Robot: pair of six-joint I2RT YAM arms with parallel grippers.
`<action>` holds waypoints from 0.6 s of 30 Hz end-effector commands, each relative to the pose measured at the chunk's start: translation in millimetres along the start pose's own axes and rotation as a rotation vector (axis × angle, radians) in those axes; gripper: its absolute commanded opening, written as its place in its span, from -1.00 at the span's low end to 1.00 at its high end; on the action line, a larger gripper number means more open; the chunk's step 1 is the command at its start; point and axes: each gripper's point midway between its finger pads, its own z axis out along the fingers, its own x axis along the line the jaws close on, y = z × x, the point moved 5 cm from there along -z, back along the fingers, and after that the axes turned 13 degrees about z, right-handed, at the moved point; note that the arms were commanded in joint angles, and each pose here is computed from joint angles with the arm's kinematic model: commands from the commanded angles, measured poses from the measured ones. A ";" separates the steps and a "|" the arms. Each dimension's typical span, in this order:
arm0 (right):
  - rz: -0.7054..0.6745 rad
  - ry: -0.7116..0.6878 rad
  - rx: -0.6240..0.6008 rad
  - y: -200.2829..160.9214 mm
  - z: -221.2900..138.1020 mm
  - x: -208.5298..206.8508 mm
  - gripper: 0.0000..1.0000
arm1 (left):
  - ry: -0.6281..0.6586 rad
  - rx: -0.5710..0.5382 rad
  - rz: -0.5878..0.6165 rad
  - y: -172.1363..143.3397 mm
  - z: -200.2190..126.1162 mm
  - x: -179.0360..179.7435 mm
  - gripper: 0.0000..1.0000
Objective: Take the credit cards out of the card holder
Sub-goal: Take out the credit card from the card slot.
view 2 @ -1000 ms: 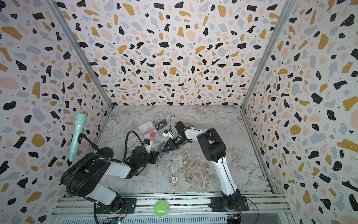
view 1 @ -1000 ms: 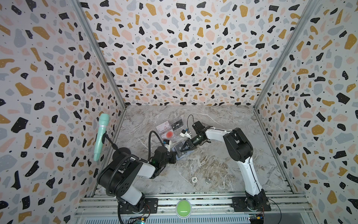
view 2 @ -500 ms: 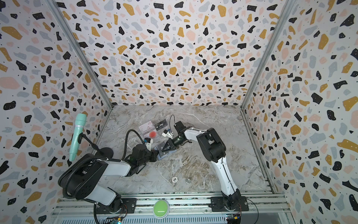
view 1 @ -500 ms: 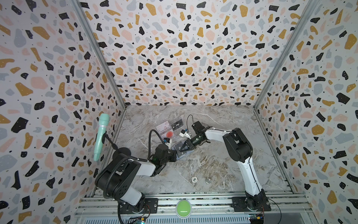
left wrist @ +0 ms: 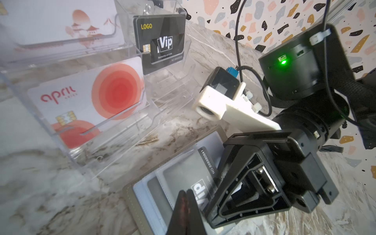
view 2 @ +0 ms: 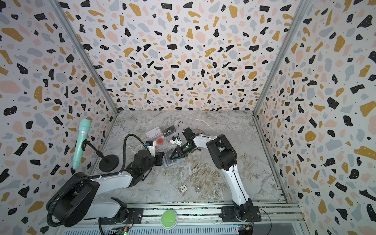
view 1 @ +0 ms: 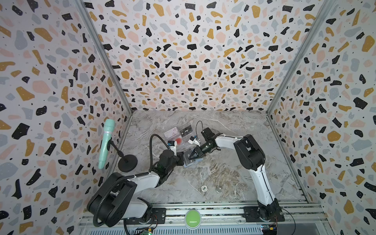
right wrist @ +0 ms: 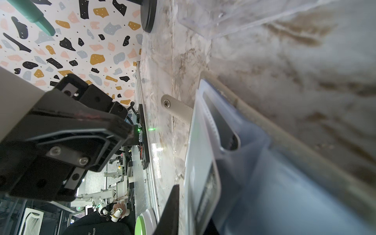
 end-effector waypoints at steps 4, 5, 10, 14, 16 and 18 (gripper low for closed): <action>-0.032 0.012 -0.005 1.1 -1.2 13.5 -0.71 | -0.080 0.035 0.013 -8.0 17.3 -8.5 -0.98; -0.033 0.011 -0.006 1.3 -1.2 13.5 -0.71 | -0.084 0.038 0.011 -10.6 19.1 -8.2 -0.98; -0.030 0.010 -0.003 0.0 -0.1 12.6 -0.71 | -0.115 0.045 0.017 -15.8 24.4 -10.4 -0.99; -0.034 0.010 -0.005 0.2 -0.8 13.8 -0.71 | -0.097 0.063 0.022 -21.5 25.1 -7.2 -0.98; -0.036 0.009 -0.005 0.1 -1.2 14.6 -0.71 | -0.084 0.082 0.022 -26.3 25.5 -4.9 -0.99; -0.039 0.008 -0.006 0.2 -1.5 15.7 -0.71 | -0.077 0.107 0.027 -31.9 26.1 -3.2 -0.99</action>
